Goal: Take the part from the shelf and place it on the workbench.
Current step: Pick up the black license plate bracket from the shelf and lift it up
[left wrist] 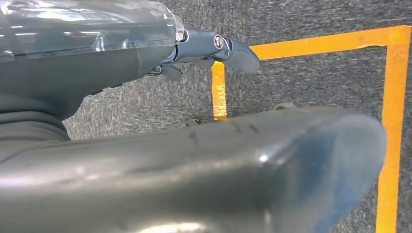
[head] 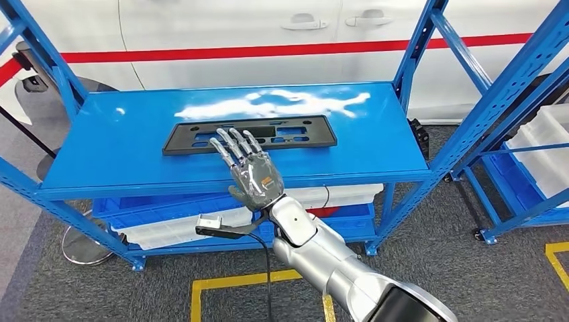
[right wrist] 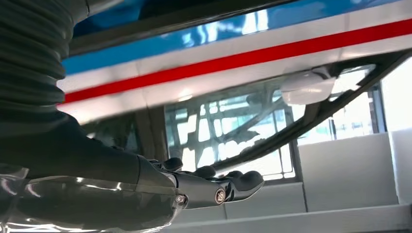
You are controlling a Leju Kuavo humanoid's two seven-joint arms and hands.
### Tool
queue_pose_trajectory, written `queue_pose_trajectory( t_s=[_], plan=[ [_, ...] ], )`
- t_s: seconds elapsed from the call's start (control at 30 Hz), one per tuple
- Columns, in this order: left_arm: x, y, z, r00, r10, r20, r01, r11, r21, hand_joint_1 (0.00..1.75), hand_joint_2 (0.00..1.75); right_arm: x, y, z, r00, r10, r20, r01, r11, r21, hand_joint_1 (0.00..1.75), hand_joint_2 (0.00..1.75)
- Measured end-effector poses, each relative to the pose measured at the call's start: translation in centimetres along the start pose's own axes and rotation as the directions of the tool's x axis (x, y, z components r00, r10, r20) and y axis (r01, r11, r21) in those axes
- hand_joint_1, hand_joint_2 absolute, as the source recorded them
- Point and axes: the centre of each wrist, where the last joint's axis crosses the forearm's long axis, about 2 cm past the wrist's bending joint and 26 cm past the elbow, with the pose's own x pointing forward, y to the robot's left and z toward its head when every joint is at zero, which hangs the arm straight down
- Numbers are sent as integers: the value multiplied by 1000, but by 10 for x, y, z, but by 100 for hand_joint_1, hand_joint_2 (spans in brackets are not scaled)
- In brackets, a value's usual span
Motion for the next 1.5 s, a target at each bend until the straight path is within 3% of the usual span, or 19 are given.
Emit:
queue_pose_trajectory(
  t_s=[0.17,1.17,1.5],
  plan=[
    [1,-1,0,1000,5,-3,-5,1000,-1,0,0,-6,1,0,999,45,-18,-45,999,7,0,175],
    [1,-2,0,999,26,-28,-26,1000,-4,0,0,-36,18,-1,981,57,-185,-23,984,178,0,175],
    [-3,11,-1,999,20,-38,-21,1000,-12,0,0,-38,24,7,974,84,-210,-38,976,213,0,175]
  ],
)
